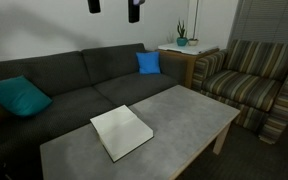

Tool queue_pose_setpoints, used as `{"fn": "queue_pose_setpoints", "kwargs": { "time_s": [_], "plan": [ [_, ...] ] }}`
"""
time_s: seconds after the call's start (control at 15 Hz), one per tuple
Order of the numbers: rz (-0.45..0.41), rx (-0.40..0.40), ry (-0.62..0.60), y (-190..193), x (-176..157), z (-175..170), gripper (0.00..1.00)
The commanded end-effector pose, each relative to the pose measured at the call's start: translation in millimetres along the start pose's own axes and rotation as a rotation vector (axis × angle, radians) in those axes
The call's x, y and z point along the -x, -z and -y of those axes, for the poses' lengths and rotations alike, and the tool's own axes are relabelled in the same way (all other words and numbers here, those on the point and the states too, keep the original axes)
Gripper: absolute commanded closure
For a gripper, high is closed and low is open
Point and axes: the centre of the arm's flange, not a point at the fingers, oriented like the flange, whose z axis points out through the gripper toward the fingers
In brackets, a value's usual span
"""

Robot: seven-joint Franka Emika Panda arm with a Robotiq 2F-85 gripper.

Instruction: Close the book

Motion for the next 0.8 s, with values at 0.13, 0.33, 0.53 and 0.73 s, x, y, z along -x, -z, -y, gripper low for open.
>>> {"fn": "queue_pose_setpoints", "kwargs": {
  "time_s": [0.13,0.33,0.53,0.73],
  "plan": [
    [-0.01,0.026,0.055,-4.8,-10.7,7.6,0.0],
    [-0.001,0.034,0.078,-17.2,-30.7,20.5,0.0],
    [0.02,0.043,0.13,-33.4,-49.4,36.5,0.0],
    [0.048,0.045,0.21,-57.7,-73.4,58.2,0.0]
  ]
}}
